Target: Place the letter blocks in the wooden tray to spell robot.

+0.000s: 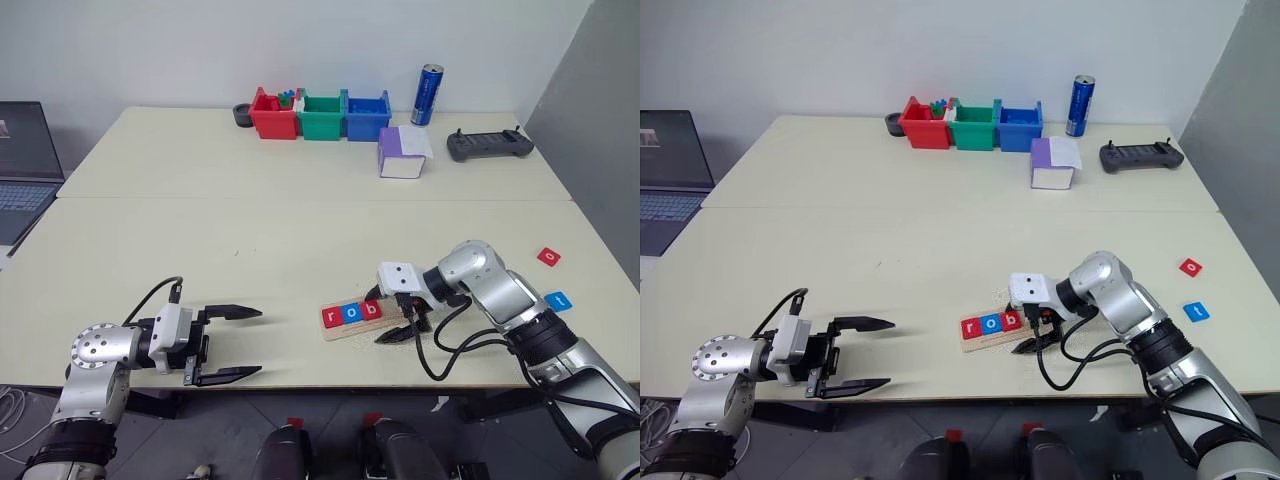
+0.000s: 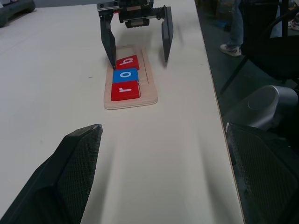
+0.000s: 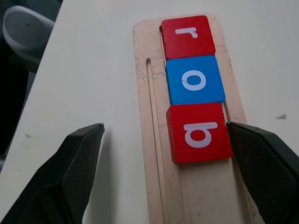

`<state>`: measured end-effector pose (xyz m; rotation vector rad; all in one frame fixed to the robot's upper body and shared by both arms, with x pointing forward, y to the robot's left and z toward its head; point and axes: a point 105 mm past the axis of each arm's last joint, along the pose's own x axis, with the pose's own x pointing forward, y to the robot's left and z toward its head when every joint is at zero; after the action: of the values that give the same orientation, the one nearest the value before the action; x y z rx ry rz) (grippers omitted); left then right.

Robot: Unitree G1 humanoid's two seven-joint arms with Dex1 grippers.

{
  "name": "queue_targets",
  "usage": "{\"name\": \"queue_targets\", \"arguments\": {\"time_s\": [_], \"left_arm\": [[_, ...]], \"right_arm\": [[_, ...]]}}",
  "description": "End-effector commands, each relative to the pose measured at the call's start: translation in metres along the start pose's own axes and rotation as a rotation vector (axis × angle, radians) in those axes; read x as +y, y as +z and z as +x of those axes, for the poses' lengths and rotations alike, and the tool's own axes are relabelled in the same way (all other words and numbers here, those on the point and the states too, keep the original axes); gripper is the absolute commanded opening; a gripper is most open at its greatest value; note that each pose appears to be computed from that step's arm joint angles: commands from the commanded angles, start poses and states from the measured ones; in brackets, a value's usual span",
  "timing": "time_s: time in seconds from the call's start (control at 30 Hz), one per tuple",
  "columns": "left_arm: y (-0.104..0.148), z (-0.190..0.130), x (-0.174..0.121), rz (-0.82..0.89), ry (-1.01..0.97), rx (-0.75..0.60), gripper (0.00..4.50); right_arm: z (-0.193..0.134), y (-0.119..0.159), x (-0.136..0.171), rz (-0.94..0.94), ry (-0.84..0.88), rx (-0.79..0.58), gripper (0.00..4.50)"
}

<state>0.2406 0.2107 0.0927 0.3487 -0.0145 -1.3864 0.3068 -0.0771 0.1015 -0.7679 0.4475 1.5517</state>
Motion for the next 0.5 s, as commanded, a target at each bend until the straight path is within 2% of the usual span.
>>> {"name": "queue_targets", "arguments": {"time_s": [0.03, 0.23, 0.4, 0.5], "left_arm": [[0.006, -0.004, 0.004, 0.031, 0.014, -0.006, 4.50], [0.006, 0.002, 0.010, 0.036, -0.010, -0.013, 4.50], [0.007, 0.004, 0.013, 0.043, -0.017, -0.016, 4.50], [0.006, 0.004, 0.013, 0.041, -0.016, -0.014, 4.50]], "right_arm": [[-0.024, 0.021, -0.003, -0.025, -0.064, -0.066, 4.23], [-0.033, 0.023, 0.003, 0.002, -0.101, -0.094, 4.23], [-0.022, 0.019, 0.016, 0.028, -0.025, -0.111, 4.23], [-0.012, 0.011, 0.014, 0.046, -0.025, -0.096, 3.63]]}}
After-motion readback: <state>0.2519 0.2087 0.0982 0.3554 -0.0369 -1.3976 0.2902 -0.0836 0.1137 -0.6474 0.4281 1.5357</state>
